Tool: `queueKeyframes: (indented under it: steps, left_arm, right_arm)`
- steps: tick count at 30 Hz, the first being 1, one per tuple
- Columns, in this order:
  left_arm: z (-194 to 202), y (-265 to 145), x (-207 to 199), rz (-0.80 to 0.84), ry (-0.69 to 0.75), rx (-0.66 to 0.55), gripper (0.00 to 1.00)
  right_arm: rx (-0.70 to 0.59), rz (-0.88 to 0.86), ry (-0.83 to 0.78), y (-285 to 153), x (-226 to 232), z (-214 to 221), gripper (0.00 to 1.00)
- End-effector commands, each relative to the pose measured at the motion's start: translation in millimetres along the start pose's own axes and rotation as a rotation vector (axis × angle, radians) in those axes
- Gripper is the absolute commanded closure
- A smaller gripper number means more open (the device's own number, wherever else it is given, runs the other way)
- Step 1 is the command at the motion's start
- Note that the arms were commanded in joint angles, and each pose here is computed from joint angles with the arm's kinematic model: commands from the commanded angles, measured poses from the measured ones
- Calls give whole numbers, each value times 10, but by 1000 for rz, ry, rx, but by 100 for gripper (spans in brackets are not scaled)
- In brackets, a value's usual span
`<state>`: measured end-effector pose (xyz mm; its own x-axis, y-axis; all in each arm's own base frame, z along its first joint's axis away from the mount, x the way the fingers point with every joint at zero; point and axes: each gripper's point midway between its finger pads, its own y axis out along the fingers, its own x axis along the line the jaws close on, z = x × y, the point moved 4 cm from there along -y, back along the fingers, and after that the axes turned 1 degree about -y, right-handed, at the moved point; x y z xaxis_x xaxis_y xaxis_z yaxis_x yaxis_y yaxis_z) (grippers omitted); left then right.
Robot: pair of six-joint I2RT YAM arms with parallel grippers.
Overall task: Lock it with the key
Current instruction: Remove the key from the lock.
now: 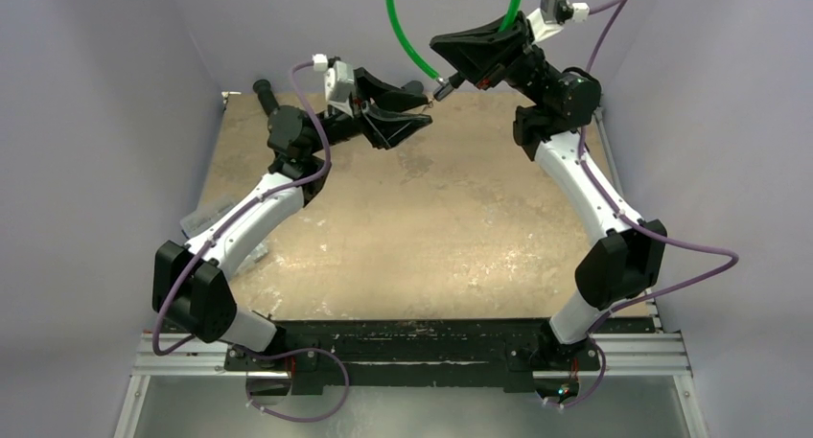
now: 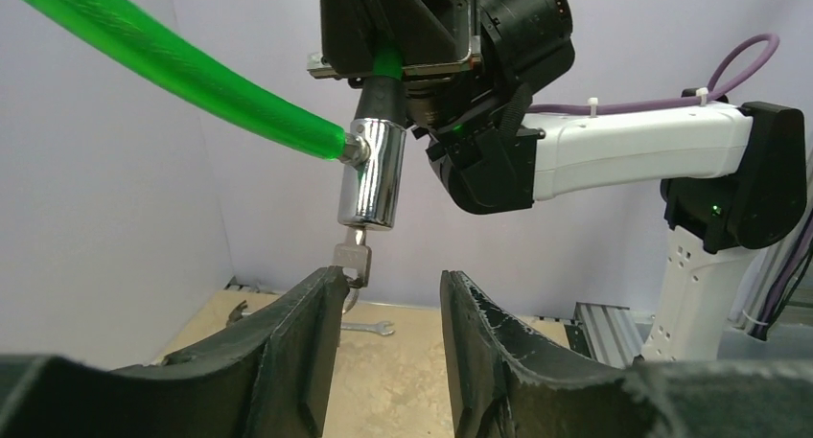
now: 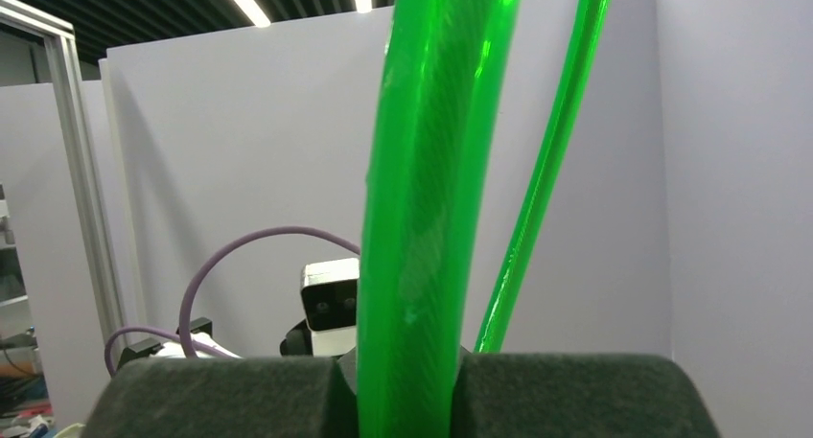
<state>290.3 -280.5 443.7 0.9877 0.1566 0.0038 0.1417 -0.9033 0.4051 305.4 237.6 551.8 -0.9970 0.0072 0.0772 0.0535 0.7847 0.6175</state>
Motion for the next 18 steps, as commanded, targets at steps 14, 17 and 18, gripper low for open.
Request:
queueKeyframes:
  steps: [14,17,18]
  left_arm:
    - [-137,169,-31,109,-8,-64,93]
    - [-98,160,-97,164,-42,-46,100]
    - [-90,156,-115,176,-46,-41,100]
  right_arm:
    - [-41,-90,-60,55,402,-203,100]
    - [-39,-95,-65,58,408,-206,100]
    - [-38,-97,-67,57,409,-203,100]
